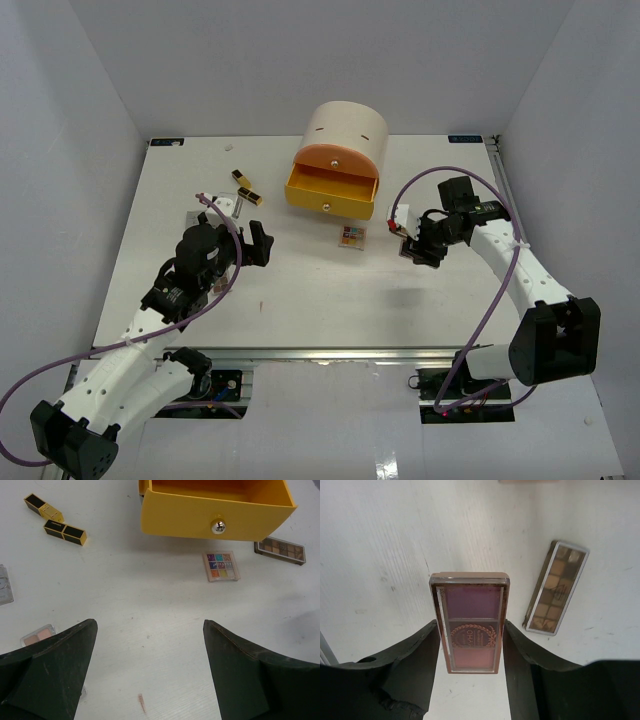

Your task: Organize the makeup

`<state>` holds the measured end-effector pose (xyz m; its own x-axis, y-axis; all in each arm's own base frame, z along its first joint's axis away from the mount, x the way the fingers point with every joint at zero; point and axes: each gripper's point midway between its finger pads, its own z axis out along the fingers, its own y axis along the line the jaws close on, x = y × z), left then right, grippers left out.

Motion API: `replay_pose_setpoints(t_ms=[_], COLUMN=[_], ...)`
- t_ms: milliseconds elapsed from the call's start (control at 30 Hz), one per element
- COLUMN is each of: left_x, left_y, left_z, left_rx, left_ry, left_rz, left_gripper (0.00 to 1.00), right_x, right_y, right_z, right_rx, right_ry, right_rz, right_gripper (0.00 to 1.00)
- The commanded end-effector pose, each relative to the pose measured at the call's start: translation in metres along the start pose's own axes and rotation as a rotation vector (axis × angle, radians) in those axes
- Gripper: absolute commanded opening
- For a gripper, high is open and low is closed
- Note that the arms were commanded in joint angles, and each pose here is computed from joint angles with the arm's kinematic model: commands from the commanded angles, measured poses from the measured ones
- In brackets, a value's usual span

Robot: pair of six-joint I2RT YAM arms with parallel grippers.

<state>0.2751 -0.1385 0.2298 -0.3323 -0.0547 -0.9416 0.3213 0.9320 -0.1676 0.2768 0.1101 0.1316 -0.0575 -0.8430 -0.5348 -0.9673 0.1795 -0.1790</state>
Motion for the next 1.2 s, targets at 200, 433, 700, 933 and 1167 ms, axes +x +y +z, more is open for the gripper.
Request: replay_pose_setpoints(t_ms=[200,433,700,933,1167], left_x=[0.002,0.002,0.001,-0.001,-0.001], left_y=[0.006,0.006,0.009,0.011,0.010], left_z=[0.000,0.000,-0.002,-0.003,-0.003], left_rx=[-0.029,-0.030,-0.042,-0.047,-0.044], left_ry=[0.002,0.003,-0.006,-0.010,-0.009], left_rz=[-0.011,-0.011,-0.011,-0.011,-0.012], left_gripper=[0.98,0.98,0.98,0.98,0.98], right_x=[-0.099,-0.166,-0.232,-0.246,-0.241], right_y=[-0.003,-0.041,-0.104,-0.145,-0.156], right_z=[-0.034,-0.041,-0.023,-0.026,-0.012], right_rx=[0.012,0.171,0.562,0.823,0.888], right_ry=[-0.216,-0.288,-0.257,-0.219,-0.187], right_rz=[-0.020,-0.016,0.055,0.059,0.034], right_gripper=[0.17,0.17,0.13,0.10,0.16])
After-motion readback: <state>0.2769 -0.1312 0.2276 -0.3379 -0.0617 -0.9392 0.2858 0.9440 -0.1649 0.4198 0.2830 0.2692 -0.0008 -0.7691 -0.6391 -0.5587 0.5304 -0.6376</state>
